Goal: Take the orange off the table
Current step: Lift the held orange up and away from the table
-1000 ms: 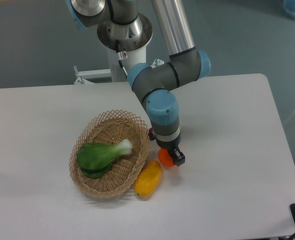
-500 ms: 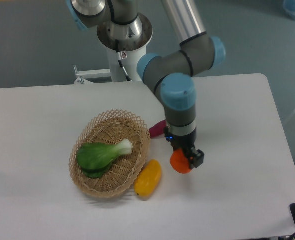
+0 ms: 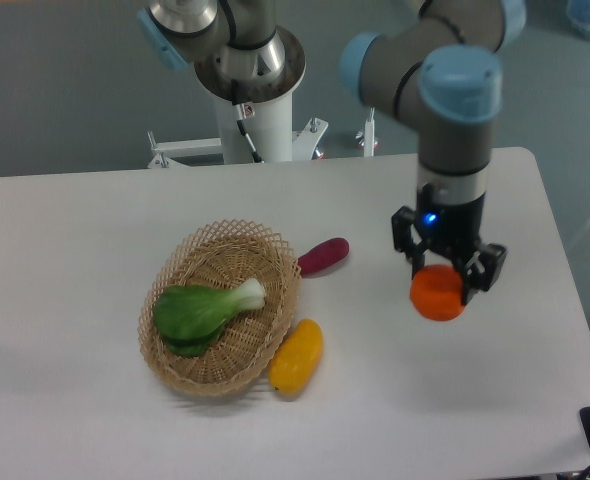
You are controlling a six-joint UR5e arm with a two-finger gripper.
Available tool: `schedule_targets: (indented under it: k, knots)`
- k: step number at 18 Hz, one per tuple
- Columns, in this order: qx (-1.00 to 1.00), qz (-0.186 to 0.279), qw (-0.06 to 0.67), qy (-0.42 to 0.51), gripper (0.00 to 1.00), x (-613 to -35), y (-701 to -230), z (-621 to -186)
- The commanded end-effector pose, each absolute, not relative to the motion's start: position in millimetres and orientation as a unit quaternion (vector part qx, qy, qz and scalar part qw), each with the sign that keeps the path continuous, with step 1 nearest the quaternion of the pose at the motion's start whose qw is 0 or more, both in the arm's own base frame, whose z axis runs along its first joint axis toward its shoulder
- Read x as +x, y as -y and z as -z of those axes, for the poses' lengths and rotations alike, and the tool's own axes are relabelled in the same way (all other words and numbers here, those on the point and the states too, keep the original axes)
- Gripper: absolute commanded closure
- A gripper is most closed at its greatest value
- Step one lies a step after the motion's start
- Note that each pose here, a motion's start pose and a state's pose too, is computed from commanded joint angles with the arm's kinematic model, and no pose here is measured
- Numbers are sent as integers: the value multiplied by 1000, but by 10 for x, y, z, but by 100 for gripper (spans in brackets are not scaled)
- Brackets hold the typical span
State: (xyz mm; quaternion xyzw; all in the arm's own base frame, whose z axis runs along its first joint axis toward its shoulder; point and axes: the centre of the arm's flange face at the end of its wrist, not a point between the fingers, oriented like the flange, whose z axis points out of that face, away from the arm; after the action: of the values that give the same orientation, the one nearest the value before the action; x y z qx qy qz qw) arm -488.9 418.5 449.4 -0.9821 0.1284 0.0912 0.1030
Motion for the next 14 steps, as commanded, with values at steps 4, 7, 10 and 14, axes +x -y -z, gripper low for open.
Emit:
schedule_targets:
  k: [4,7,10,14]
  knots:
    - [-986,-66,84,-127,34,-4892,-4083,-4583]
    - [-986,-68,85,-129,34,-4841,-4078,-4638]
    - [-985,-69,86,-129,34,-4804,-4070,-4670]
    - [-985,-70,86,-130,34,-4773,-4065,-4693]
